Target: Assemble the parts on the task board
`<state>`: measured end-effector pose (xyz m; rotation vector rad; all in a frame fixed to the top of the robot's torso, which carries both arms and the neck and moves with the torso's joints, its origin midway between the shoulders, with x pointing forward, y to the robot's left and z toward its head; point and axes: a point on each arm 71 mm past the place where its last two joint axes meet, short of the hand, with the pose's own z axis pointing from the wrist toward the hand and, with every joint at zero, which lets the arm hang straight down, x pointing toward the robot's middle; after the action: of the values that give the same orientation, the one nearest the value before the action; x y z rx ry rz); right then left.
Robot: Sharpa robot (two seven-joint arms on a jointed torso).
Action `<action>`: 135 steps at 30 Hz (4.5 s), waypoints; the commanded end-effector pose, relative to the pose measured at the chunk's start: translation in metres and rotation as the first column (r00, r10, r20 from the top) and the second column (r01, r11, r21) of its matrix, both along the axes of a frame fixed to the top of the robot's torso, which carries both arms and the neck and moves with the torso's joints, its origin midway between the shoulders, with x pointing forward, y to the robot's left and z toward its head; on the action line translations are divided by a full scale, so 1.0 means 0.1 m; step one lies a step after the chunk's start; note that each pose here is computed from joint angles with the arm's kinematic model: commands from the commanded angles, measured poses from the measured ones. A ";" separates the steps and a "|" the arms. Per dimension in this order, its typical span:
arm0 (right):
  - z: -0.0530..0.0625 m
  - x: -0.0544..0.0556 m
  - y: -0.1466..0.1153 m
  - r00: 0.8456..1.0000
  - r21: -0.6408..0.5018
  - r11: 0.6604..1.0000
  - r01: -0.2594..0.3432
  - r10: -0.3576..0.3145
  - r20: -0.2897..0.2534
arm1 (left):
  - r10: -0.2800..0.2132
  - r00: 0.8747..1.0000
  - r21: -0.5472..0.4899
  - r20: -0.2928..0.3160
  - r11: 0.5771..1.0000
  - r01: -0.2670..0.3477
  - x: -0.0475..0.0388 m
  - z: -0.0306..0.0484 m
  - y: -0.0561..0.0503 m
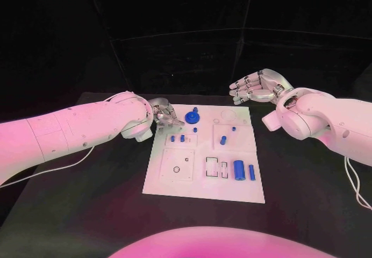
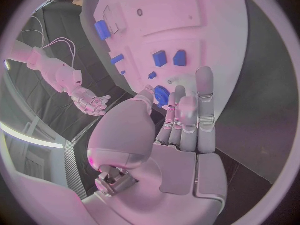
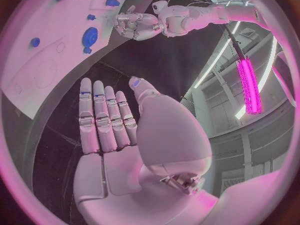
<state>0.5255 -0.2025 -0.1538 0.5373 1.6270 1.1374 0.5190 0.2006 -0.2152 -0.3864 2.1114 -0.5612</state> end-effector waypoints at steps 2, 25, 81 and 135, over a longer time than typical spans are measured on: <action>0.02 0.00 0.00 1.000 0.003 1.000 0.000 0.000 0.012 | -0.175 0.966 -0.130 0.193 0.971 0.202 0.032 0.153 -0.21; 0.03 0.00 0.05 1.000 0.004 1.000 -0.014 0.014 0.021 | -0.490 0.819 0.240 0.299 0.869 0.433 0.185 0.016 -0.61; 0.02 0.00 0.12 0.999 -0.017 0.999 -0.036 0.036 0.029 | -0.519 0.829 0.282 0.205 0.843 0.458 0.242 -0.204 -0.78; 0.01 0.00 0.08 0.999 -0.043 0.998 -0.043 0.044 0.024 | -0.432 0.854 0.223 0.290 0.898 0.379 0.156 0.042 -0.27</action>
<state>0.5258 -0.1956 -0.1538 0.4753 1.6388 1.1292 0.5354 0.1724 -0.2093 0.2507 1.8521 -0.6529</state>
